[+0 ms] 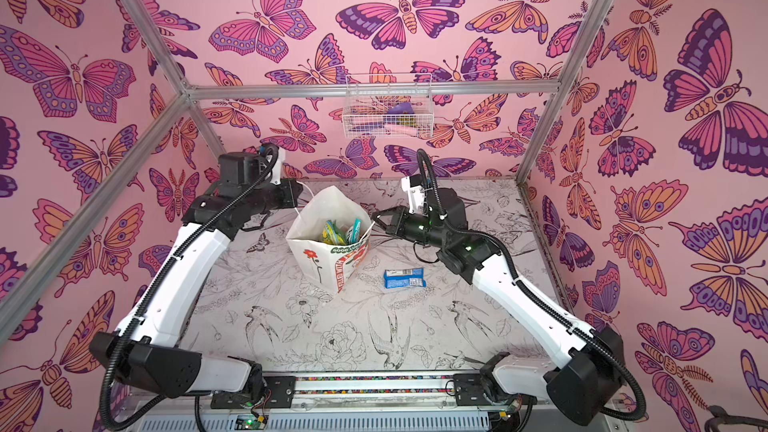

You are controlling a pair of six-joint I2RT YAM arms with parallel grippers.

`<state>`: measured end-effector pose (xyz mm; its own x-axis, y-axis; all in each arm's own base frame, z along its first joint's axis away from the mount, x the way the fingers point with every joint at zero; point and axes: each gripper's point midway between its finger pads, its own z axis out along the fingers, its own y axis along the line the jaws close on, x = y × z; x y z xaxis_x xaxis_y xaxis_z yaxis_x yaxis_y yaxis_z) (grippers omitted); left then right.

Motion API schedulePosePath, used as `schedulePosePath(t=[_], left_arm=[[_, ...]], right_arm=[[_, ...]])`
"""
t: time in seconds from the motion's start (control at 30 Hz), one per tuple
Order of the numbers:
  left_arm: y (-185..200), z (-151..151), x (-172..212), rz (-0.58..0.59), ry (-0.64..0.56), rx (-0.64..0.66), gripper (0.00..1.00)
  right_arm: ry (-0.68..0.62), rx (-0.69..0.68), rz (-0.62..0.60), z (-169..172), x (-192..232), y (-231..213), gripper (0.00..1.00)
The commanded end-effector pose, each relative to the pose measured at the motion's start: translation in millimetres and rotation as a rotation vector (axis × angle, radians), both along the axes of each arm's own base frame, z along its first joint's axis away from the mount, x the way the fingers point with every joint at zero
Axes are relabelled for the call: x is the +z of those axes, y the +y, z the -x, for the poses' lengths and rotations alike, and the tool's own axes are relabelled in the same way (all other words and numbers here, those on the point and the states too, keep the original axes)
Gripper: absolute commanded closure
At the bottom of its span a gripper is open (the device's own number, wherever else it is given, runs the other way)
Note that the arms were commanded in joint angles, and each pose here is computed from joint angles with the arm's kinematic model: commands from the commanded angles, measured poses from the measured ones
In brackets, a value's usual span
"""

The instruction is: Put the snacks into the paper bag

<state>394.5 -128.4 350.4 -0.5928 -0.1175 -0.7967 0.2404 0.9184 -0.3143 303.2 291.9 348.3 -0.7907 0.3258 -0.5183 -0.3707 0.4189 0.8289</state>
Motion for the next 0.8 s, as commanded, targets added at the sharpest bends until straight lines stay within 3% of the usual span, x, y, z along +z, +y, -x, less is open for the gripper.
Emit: schedulePosePath(t=[0.0, 0.07, 0.1, 0.2, 0.23, 0.3, 0.5, 0.77], left_arm=[[-0.7, 11.3, 31.7, 0.025, -0.075, -0.008, 1.0], [0.6, 14.3, 39.5, 0.027, -0.094, -0.006, 1.0], [0.7, 15.5, 41.9, 0.029, -0.101, -0.007, 0.94], [-0.7, 24.1, 52.0, 0.047, -0.122, -0.022, 0.53], [0.3, 26.5, 54.5, 0.049, -0.129, -0.02, 0.43], [2.6, 29.6, 58.8, 0.044, -0.143, -0.014, 0.36], [8.1, 26.8, 46.4, 0.009, -0.125, 0.008, 0.34], [-16.4, 17.5, 13.1, 0.038, -0.027, -0.067, 0.46]], right_arm=[[-0.115, 0.009, -0.051, -5.2, 45.5, -4.1, 1.0], [-0.122, 0.007, -0.047, -8.7, 50.8, -5.8, 1.0], [-0.126, 0.008, -0.047, -9.3, 52.7, -5.8, 1.0], [-0.134, 0.007, -0.044, -10.7, 55.9, -6.5, 1.0], [-0.132, 0.005, -0.043, -11.3, 55.4, -7.0, 1.0], [-0.128, 0.008, -0.042, -11.0, 54.0, -6.7, 1.0], [-0.118, 0.012, -0.052, -10.5, 49.7, -5.9, 1.0], [-0.111, 0.012, -0.056, -8.8, 46.6, -6.6, 1.0]])
